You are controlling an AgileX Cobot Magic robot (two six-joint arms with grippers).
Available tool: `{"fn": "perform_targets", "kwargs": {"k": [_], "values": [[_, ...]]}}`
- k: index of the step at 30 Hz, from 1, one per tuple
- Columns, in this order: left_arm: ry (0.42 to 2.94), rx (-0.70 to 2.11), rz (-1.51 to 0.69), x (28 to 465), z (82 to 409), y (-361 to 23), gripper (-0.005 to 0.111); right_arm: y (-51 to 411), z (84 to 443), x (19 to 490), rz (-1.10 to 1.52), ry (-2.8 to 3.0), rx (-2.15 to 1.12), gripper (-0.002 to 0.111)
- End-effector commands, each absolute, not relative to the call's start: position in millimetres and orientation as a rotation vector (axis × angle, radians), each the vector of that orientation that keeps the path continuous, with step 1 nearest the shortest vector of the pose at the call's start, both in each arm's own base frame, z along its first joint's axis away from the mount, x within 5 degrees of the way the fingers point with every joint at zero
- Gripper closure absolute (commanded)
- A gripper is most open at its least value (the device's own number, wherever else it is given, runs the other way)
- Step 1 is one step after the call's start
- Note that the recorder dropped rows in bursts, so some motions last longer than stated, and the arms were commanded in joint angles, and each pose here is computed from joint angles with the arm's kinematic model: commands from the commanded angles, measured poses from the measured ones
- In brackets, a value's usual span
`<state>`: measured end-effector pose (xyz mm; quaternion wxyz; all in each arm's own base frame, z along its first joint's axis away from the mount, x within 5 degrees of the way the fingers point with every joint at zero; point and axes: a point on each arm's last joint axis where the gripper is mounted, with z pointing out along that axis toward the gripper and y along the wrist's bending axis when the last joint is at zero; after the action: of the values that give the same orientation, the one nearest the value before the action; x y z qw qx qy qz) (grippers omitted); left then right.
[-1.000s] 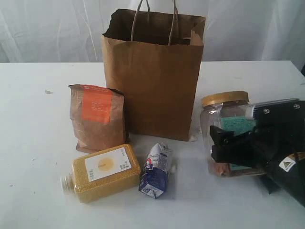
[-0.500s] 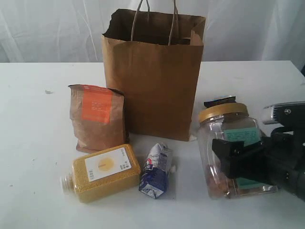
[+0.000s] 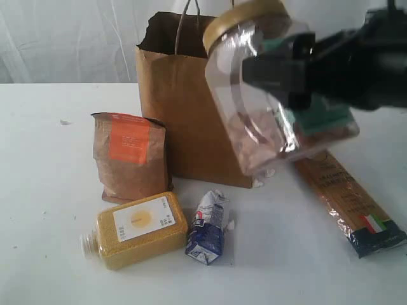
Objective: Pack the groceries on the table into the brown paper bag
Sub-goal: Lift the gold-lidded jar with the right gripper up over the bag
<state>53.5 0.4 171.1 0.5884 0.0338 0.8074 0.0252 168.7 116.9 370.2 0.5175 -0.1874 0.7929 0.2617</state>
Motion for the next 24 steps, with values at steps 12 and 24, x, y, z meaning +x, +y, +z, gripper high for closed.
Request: {"fn": "perform_targets", "kwargs": {"k": [12, 24], "values": [[1.875, 0.086, 0.057, 53.3, 171.2, 0.1, 0.107, 115.3, 477.6, 241.6, 0.354, 1.469, -0.358, 0.108], [1.875, 0.086, 0.057, 53.3, 171.2, 0.1, 0.107, 145.7, 438.6, 312.4, 0.323, 1.485, -0.347, 0.108]]}}
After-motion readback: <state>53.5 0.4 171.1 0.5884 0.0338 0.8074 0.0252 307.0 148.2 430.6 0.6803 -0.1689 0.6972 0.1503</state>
